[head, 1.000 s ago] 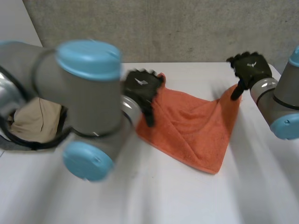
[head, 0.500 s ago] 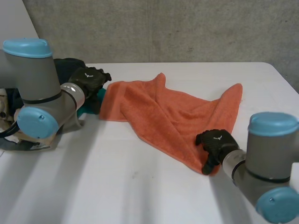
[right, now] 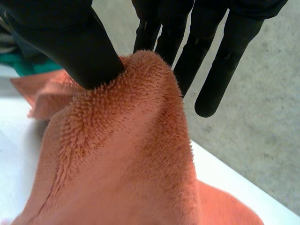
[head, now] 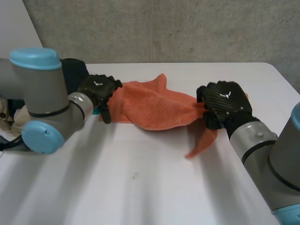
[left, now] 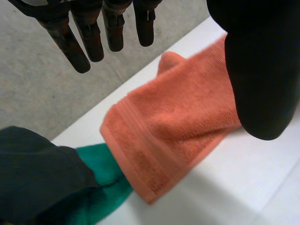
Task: Fold the laundry.
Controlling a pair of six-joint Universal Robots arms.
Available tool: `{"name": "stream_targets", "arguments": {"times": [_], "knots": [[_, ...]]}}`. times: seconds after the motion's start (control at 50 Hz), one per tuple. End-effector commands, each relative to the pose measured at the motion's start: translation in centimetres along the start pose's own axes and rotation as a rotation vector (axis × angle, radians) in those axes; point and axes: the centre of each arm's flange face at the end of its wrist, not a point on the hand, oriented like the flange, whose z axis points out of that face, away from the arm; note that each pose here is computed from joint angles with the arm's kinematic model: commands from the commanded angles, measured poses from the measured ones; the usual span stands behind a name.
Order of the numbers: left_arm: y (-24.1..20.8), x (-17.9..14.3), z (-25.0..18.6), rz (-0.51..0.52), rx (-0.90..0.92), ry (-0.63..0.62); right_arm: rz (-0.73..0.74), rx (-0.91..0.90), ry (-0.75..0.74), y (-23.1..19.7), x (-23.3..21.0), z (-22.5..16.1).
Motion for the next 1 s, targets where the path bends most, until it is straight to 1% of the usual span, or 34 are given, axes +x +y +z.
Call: {"name": "stream_targets", "arguments": {"times": [0.02,0.08,0.14,0.16,0.22,0.26,0.3,0.32,0.38,0.42,0.46,0.48,0.52,0.54,0.6,0.62,0.68,0.72,0.78,0.8,0.82,0.84,0.86,0.9,0.92,0.98,1.0], "knots": [[2.8,2.6,1.3,-0.023,-0.059,0.045,0.008,0.076,-0.067,-5.1,-0.9,-1.5],[2.7,4.2,1.8,-0.042,-0.051,0.068,0.037,0.122,-0.11,-7.5,-1.6,-2.7],[2.4,5.0,2.1,-0.065,-0.043,0.065,0.068,0.134,-0.143,-8.8,-2.1,-3.6],[2.2,5.5,2.4,-0.087,-0.041,0.057,0.093,0.141,-0.159,-9.6,-2.2,-4.0],[2.0,6.2,2.6,-0.12,-0.04,0.052,0.132,0.151,-0.174,-10.6,-2.1,-4.5],[1.9,7.2,2.6,-0.152,-0.056,0.056,0.165,0.162,-0.181,-11.3,-1.9,-4.9],[1.8,7.6,2.4,-0.175,-0.07,0.048,0.178,0.167,-0.178,-11.5,-1.7,-4.8],[1.8,7.7,2.2,-0.205,-0.088,0.032,0.176,0.163,-0.161,-11.3,-1.3,-4.6],[1.5,6.7,1.8,-0.258,-0.105,-0.026,0.163,0.134,-0.112,-10.4,0.0,-3.4],[-0.1,4.4,0.8,-0.31,-0.088,-0.099,0.129,0.089,-0.042,-8.9,2.1,-1.8],[-2.0,2.5,-0.2,-0.329,-0.041,-0.136,0.083,0.033,0.024,-7.2,4.3,-0.4],[-4.0,0.9,-1.6,-0.334,0.01,-0.15,0.066,0.016,0.039,-6.6,5.0,0.1],[-5.6,-0.5,-3.3,-0.325,0.049,-0.158,0.027,-0.021,0.061,-5.3,6.0,1.0],[-7.4,-1.3,-5.4,-0.292,0.099,-0.145,-0.012,-0.059,0.071,-4.1,6.8,1.7],[-9.3,-1.9,-8.0,-0.221,0.164,-0.113,-0.068,-0.113,0.06,-2.3,7.4,2.7],[-9.6,-1.8,-9.0,-0.169,0.178,-0.08,-0.099,-0.15,0.047,-1.1,7.5,3.5],[-9.3,-1.1,-9.4,-0.106,0.17,-0.031,-0.137,-0.191,0.018,0.5,7.3,4.3],[-8.3,-0.7,-8.8,-0.062,0.139,-0.02,-0.153,-0.224,-0.005,2.1,7.0,5.3],[-6.4,-0.5,-6.2,-0.036,0.083,-0.044,-0.156,-0.219,-0.016,3.4,6.7,7.4],[-6.7,-0.9,-4.7,-0.023,0.104,-0.081,-0.164,-0.177,0.005,3.4,6.9,8.9],[-6.9,-1.2,-3.7,-0.018,0.119,-0.103,-0.169,-0.156,0.021,3.3,7.2,9.7],[-7.7,-1.9,-2.0,-0.005,0.17,-0.149,-0.178,-0.09,0.071,2.3,7.9,11.2],[-8.4,-2.2,-1.3,0.0,0.202,-0.174,-0.185,-0.049,0.104,1.6,8.4,11.9],[-9.9,-3.0,-0.3,0.01,0.273,-0.224,-0.194,0.042,0.176,-0.3,9.4,13.1],[-11.7,-3.9,0.1,0.014,0.351,-0.263,-0.195,0.147,0.254,-2.6,10.5,13.8],[-15.8,-5.7,-1.1,0.005,0.508,-0.318,-0.182,0.296,0.35,-5.7,11.7,14.3],[-17.9,-6.3,-2.3,-0.019,0.596,-0.322,-0.165,0.383,0.387,-7.3,12.1,14.3]]}}
